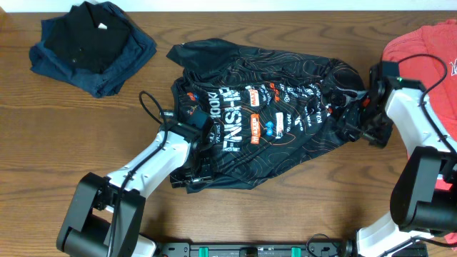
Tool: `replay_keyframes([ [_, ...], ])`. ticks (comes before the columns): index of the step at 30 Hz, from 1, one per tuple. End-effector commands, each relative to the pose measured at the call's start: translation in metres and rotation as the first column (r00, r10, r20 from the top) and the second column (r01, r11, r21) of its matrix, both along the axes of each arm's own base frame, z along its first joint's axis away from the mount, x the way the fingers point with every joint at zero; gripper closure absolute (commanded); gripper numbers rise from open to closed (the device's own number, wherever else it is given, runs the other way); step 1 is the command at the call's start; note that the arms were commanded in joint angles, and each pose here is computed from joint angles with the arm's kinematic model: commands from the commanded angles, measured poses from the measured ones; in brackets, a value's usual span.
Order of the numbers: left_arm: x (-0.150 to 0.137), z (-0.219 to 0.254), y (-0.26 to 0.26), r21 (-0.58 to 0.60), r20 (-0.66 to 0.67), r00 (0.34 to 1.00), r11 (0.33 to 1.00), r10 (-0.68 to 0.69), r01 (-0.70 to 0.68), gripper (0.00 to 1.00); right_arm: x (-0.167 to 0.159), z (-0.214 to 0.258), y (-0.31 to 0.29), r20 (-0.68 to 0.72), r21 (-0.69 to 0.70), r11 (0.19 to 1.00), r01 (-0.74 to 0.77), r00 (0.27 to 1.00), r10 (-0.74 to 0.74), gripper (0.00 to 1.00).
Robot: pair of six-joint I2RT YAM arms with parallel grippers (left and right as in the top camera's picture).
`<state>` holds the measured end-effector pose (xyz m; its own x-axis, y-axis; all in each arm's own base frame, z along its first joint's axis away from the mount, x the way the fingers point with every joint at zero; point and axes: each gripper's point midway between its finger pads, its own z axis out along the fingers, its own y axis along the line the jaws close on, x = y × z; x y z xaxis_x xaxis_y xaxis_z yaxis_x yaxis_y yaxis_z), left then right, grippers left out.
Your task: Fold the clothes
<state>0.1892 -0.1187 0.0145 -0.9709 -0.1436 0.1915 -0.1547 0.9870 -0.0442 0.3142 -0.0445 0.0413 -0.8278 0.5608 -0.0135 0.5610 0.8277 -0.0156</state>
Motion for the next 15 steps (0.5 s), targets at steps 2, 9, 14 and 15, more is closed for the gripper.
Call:
replay_keyframes([
  [2,-0.003,-0.004,0.002,0.012,-0.016,1.0,1.0,0.012,-0.012,0.36,-0.006,-0.012,-0.008,-0.006,0.002,0.997,0.073,0.997,-0.073,0.18],
  [9,-0.002,-0.004,0.001,0.009,-0.011,1.0,1.0,0.013,-0.012,0.36,-0.002,-0.014,-0.021,0.023,0.002,0.993,0.121,0.992,-0.121,0.28],
  [14,0.0,-0.004,0.0,0.006,-0.004,1.0,1.0,0.013,-0.012,0.36,0.002,-0.014,-0.023,0.04,0.001,0.992,0.127,0.991,-0.127,0.31],
  [15,0.0,-0.004,0.0,0.006,-0.004,1.0,1.0,0.012,-0.012,0.36,0.002,-0.014,-0.022,0.043,0.008,0.992,0.126,0.991,-0.126,0.31],
])
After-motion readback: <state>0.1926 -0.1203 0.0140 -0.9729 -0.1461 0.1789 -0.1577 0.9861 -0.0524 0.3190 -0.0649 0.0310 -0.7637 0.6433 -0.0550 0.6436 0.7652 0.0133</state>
